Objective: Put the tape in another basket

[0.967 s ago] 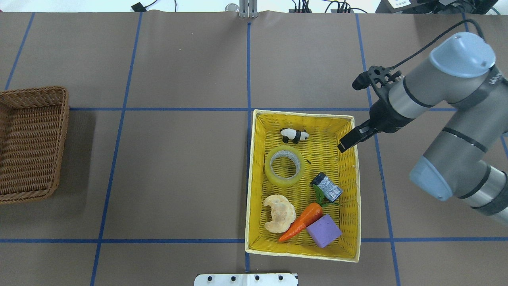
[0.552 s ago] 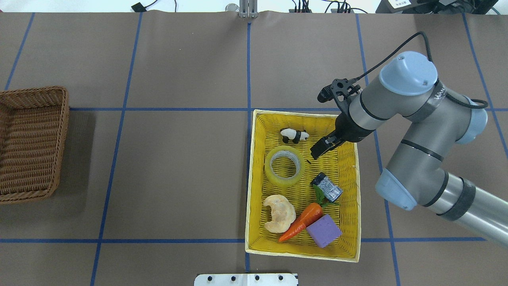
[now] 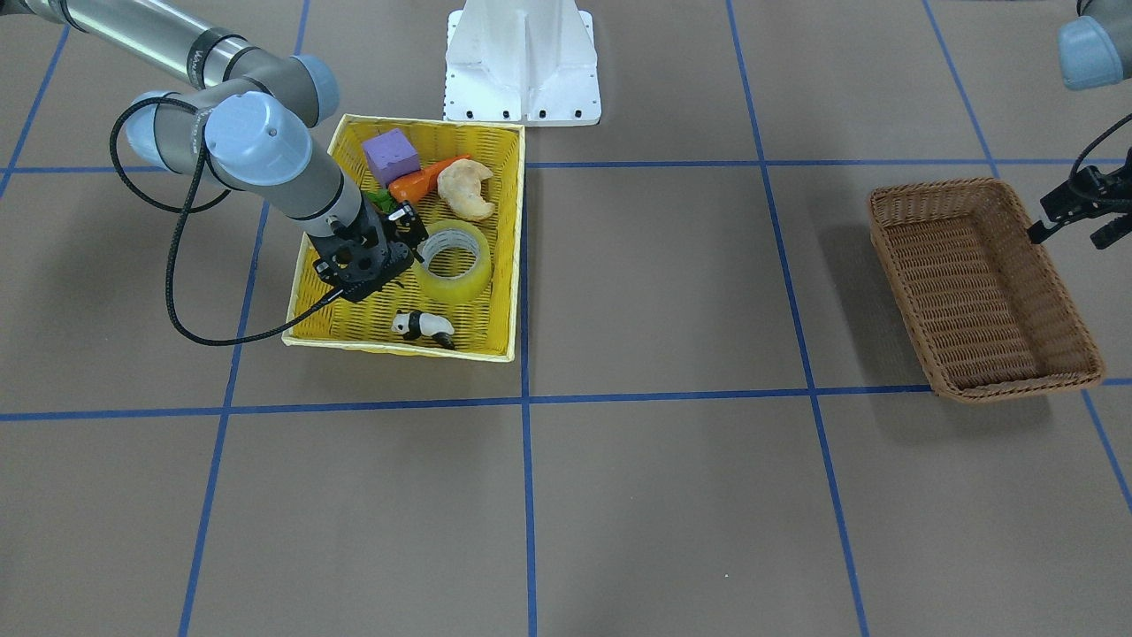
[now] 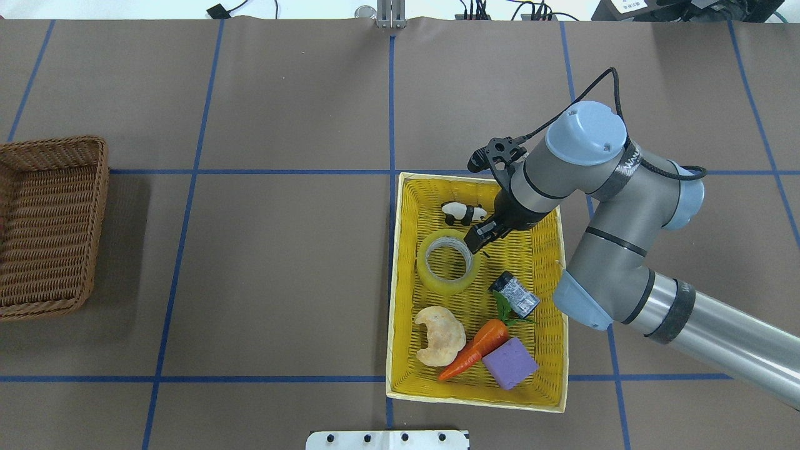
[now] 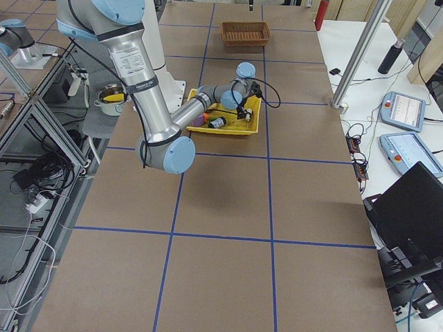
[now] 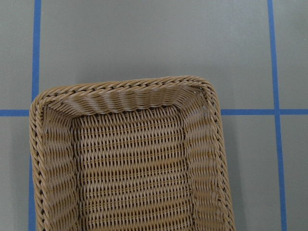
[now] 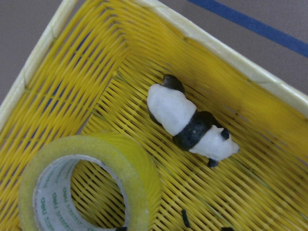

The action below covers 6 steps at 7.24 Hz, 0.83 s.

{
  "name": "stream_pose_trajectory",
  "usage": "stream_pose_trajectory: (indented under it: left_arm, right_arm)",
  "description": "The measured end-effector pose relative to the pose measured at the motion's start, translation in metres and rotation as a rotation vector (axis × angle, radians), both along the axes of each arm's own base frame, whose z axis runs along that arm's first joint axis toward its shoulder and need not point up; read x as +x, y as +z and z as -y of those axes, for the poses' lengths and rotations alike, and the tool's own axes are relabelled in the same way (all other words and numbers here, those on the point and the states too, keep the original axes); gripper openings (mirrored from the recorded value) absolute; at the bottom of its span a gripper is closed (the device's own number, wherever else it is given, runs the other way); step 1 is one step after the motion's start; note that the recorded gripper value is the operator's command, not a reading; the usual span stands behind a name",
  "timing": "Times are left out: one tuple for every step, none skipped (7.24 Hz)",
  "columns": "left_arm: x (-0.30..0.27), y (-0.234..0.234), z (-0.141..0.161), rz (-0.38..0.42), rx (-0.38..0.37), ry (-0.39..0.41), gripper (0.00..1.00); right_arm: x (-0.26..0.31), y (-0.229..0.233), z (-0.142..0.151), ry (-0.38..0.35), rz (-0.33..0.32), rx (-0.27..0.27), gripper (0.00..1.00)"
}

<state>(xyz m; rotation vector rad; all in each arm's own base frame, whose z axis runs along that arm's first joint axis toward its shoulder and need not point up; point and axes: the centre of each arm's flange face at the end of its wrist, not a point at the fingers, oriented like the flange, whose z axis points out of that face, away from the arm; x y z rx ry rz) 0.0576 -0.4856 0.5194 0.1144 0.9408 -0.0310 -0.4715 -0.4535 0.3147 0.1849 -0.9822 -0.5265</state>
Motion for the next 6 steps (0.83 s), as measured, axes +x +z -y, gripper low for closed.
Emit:
stream_pose_trajectory:
  left_arm:
    - [0.0, 0.0, 0.0, 0.0, -0.001, 0.0, 0.98]
    - [0.0, 0.001, 0.0, 0.0, -0.002, 0.0, 0.98]
    - [0.0, 0.001, 0.0, 0.0, -0.002, 0.0, 0.98]
    - [0.0, 0.001, -0.001, 0.0, -0.002, 0.0, 0.98]
    - [0.0, 0.0, -0.001, 0.0, -0.001, 0.0, 0.98]
    - [0.0, 0.0, -0.001, 0.0, -0.001, 0.0, 0.98]
  right_arm:
    - [-0.002, -0.002, 0.0, 0.004, 0.003, -0.005, 0.72]
    - [-0.003, -0.004, -0.001, 0.007, 0.006, -0.011, 0.72]
    - [-0.005, -0.005, -0.002, 0.006, 0.007, -0.013, 0.7]
    - [-0.008, -0.006, -0.005, 0.002, 0.007, -0.014, 0.68]
    - [-0.011, -0.006, -0.008, -0.003, 0.007, -0.014, 0.67]
    - [-0.015, -0.005, -0.012, -0.008, 0.004, -0.009, 0.65]
